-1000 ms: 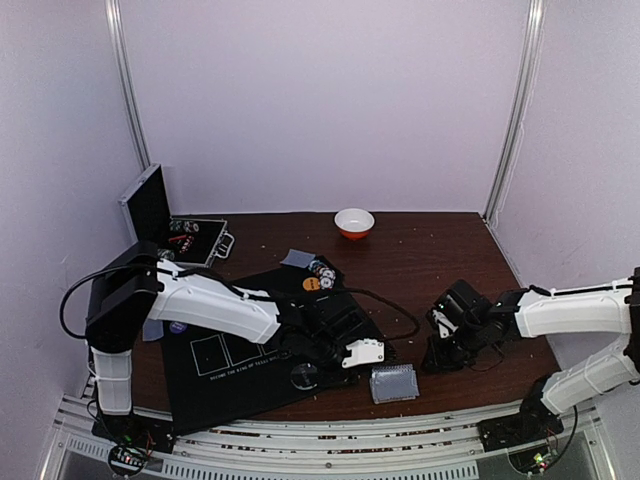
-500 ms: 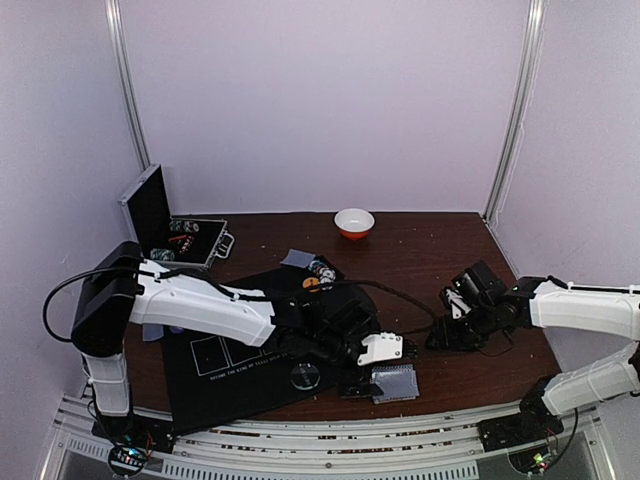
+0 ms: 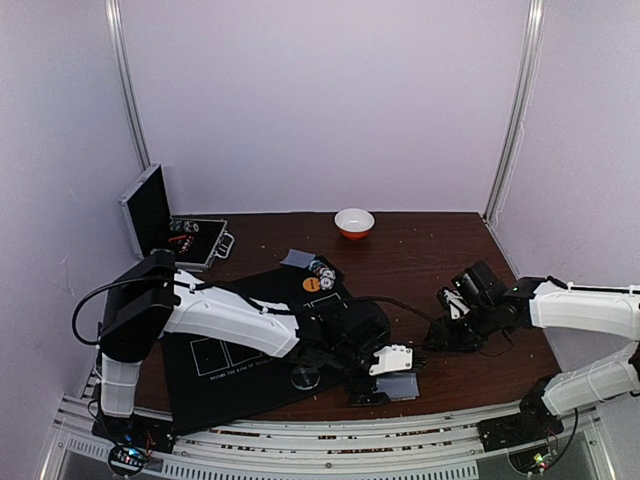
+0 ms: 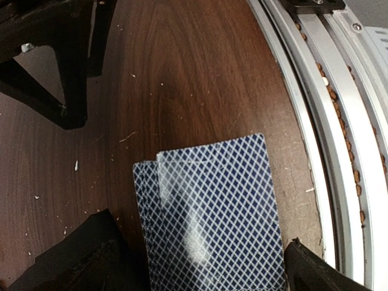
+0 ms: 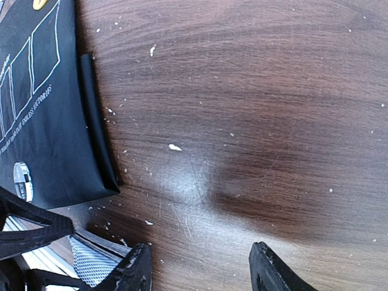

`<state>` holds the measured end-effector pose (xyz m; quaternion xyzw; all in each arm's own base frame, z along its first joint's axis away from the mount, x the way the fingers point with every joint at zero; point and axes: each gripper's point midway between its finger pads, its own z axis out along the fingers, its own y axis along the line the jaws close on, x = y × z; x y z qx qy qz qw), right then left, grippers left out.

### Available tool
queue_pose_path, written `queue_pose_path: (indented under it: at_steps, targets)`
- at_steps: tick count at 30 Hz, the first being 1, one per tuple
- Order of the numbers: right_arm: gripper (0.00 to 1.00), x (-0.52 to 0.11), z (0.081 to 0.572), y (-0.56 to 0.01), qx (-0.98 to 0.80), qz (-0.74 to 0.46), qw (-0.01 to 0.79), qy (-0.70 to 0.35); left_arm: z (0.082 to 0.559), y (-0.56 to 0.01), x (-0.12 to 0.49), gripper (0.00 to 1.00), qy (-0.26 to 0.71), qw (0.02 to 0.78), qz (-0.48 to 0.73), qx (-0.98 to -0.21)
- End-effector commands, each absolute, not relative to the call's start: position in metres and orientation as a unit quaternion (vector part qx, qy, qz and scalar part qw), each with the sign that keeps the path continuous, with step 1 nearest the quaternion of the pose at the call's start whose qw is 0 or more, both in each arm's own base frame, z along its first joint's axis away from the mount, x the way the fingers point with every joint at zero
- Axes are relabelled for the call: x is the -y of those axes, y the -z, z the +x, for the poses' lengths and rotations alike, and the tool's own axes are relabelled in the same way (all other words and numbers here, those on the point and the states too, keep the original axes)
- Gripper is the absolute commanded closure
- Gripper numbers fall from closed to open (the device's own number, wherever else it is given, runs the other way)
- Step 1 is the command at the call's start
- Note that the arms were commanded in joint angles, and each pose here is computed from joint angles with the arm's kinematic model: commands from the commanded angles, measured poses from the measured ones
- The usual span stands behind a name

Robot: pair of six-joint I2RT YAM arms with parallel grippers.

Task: Distribute texas hold em gaming equipment
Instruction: Pick up the poker card from the center of the board.

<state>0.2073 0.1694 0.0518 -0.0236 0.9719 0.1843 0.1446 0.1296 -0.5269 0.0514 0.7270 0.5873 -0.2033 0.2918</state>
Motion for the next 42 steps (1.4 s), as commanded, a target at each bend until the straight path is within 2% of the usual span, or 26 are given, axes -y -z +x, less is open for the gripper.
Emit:
queue_pose_path:
  at_steps: [1,9,15,31,35,42]
  targets:
    - [0.42,-0.168,0.203,-0.047,-0.973,-0.029,0.136,-0.185,0.130,-0.064,0.544,0.02,0.223,0.309,0.713,-0.588]
    - [0.42,-0.169,0.203,-0.049,-0.972,-0.032,0.138,-0.187,0.131,-0.052,0.544,0.02,0.209,0.296,0.717,-0.595]
    - [0.42,-0.168,0.203,-0.050,-0.972,-0.034,0.138,-0.186,0.114,-0.052,0.547,0.02,0.248,0.264,0.726,-0.584]
    - [0.42,-0.172,0.206,-0.054,-0.971,-0.043,0.141,-0.190,0.135,-0.023,0.540,0.02,0.188,0.264,0.714,-0.620]
    - [0.42,-0.172,0.206,-0.053,-0.971,-0.045,0.140,-0.190,0.132,-0.021,0.540,0.11,0.193,0.259,0.719,-0.616]
    - [0.42,-0.179,0.205,-0.056,-0.967,-0.050,0.139,-0.209,0.123,-0.025,0.536,0.37,0.206,0.250,0.732,-0.599]
